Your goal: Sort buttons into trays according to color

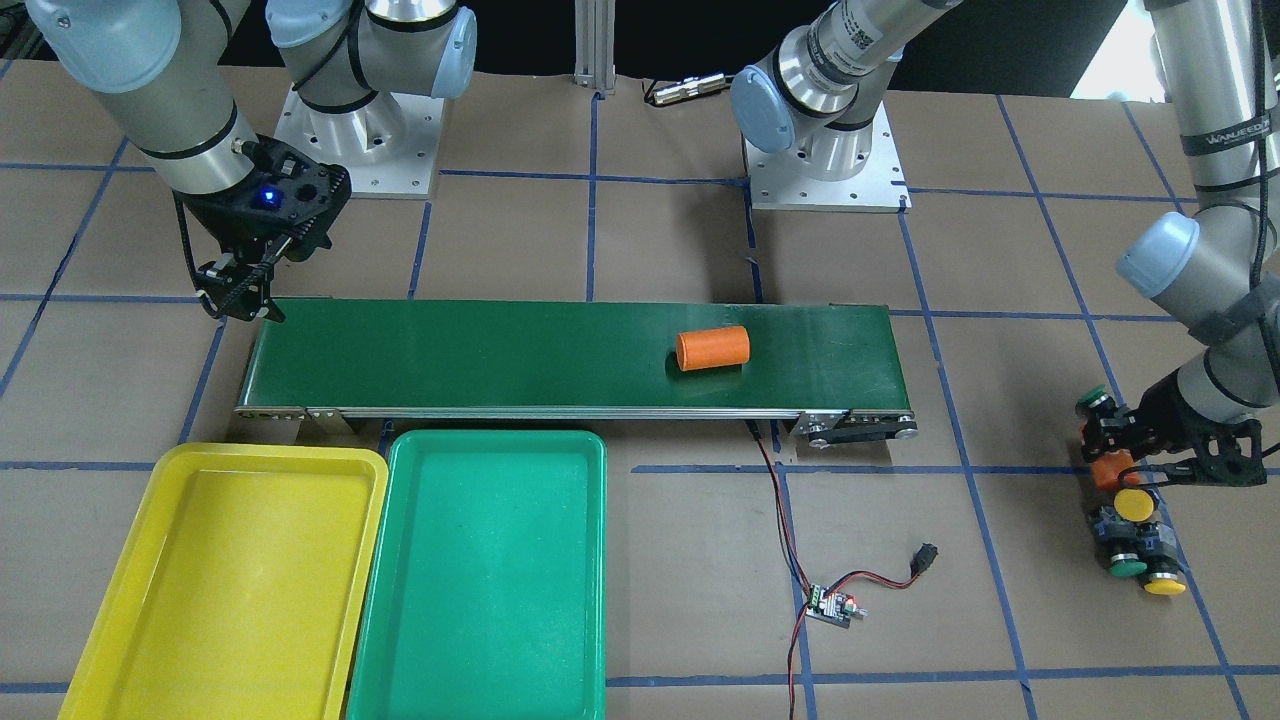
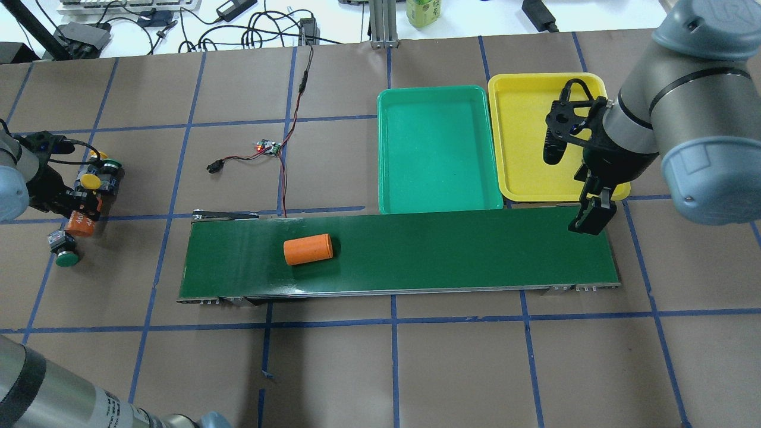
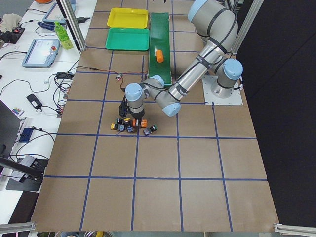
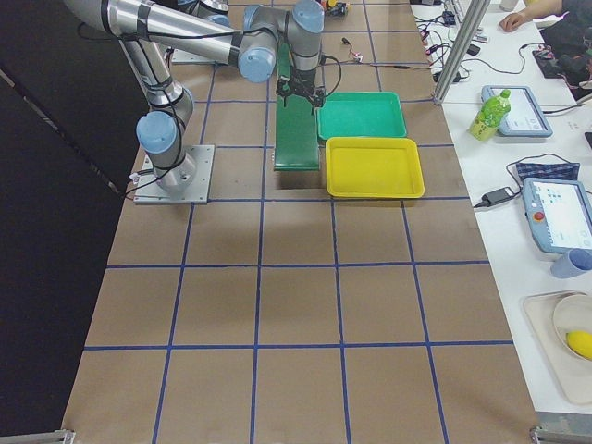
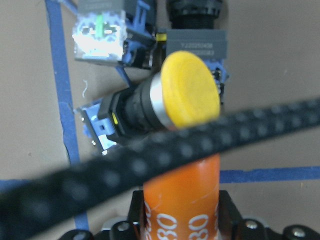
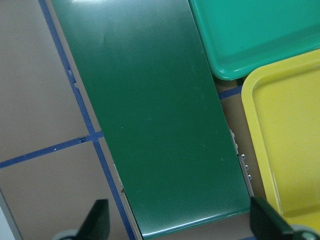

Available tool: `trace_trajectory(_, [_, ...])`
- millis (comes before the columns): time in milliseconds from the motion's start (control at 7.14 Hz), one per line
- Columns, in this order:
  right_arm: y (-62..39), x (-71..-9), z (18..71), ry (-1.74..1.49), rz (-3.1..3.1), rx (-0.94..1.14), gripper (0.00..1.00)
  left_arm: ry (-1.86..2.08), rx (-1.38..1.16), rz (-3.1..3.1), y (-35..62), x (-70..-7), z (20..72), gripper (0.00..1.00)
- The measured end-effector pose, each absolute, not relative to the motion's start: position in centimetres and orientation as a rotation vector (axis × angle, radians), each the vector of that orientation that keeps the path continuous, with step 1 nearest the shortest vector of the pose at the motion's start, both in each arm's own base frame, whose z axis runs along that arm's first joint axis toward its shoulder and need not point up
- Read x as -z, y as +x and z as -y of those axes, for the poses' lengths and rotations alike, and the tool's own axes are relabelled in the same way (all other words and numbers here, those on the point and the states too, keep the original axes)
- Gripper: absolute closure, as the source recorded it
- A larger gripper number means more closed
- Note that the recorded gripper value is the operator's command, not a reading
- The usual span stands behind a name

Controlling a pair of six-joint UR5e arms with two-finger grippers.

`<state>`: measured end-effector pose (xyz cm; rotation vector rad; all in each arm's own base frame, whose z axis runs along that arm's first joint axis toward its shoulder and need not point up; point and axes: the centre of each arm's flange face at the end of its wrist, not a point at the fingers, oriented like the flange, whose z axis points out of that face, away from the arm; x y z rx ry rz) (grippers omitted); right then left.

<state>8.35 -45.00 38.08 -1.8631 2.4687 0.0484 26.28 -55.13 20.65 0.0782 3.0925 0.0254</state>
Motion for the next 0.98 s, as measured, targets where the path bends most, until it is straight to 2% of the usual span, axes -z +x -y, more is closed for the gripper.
trace_trajectory(420, [8.6, -37.6, 44.9, -2.013, -2.332, -0.044, 0.00, 0.126, -0.046, -3.113, 22.6, -28.4, 52.6, 1.00])
trace_trajectory(981, [8.7, -32.5, 43.9, -2.240, -2.256, 0.086, 0.00, 0.737, -0.031, -3.017, 3.3, -34.3, 50.4, 1.00])
